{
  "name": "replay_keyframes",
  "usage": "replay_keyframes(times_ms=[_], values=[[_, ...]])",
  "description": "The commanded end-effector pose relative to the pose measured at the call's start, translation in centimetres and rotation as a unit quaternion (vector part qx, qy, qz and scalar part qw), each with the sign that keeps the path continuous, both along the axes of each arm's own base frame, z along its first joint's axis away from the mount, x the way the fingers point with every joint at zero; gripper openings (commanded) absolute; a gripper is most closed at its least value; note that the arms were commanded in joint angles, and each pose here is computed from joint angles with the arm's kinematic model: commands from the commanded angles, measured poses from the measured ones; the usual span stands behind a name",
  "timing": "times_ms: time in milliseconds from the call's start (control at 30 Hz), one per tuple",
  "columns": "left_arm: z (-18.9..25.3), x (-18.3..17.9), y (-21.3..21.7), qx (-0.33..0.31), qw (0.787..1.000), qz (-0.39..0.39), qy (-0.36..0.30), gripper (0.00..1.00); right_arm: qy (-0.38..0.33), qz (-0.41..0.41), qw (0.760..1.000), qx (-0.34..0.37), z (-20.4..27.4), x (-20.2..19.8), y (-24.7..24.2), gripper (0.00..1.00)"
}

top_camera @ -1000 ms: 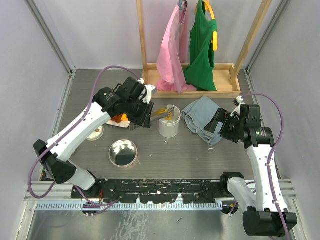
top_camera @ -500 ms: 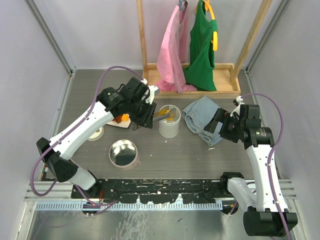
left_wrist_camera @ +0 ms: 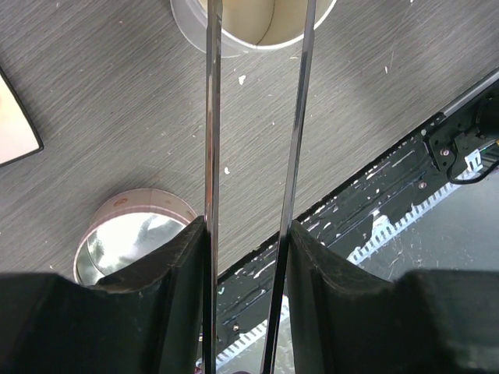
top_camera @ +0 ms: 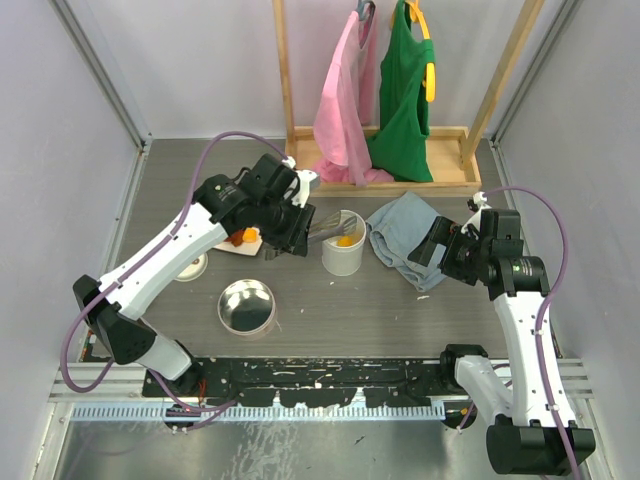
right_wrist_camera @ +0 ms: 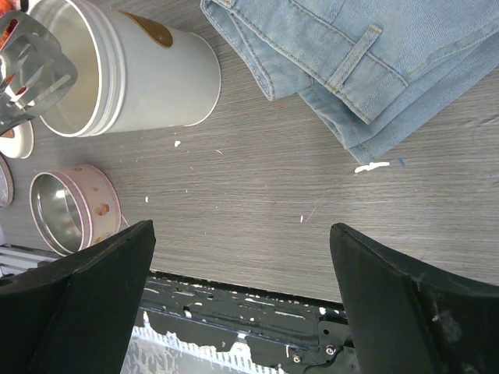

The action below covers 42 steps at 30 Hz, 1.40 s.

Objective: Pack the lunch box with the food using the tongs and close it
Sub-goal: Place the fake food in the packing box, then pick up the fake food from the plate.

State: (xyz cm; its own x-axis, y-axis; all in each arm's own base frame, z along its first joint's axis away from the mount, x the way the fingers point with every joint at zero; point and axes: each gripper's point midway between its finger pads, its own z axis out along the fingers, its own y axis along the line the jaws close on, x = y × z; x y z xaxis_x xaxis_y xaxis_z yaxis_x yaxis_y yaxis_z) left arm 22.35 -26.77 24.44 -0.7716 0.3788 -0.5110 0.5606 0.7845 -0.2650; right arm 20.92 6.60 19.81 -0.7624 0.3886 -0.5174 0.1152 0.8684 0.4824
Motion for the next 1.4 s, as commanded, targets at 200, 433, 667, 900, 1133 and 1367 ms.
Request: replay_keyframes(times_ms=[200,433,667,900,1133,1367], values=[[4.7,0.9,-0.2,-0.049,0.996,0.007,-0.076,0.41,-0.033,0.005,0.999,-0.009,0.9,0.5,-0.1,0.99],[6.7,1.0,1.3,-0.059,0.991,0.029,-0.118,0.41,-0.031,0.004,0.999,-0.01,0.8,0.5,-0.1,0.99],[6.5,1.1,4.6,-0.038,0.986,0.07,-0.148,0.4,-0.028,0.003,1.0,-0.012,0.8,0.6,-0.2,0.99],[6.0,1.2,8.9,-0.027,0.979,0.121,-0.16,0.43,-0.025,0.002,1.0,-0.013,0.8,0.6,-0.2,0.99],[3.9,2.0,13.2,0.01,0.974,0.178,-0.143,0.45,-0.021,0.002,1.0,-0.014,0.8,0.8,-0.3,0.99],[0.2,2.5,17.0,0.064,0.967,0.228,-0.089,0.45,-0.021,0.003,1.0,-0.014,0.8,0.9,-0.3,0.99]])
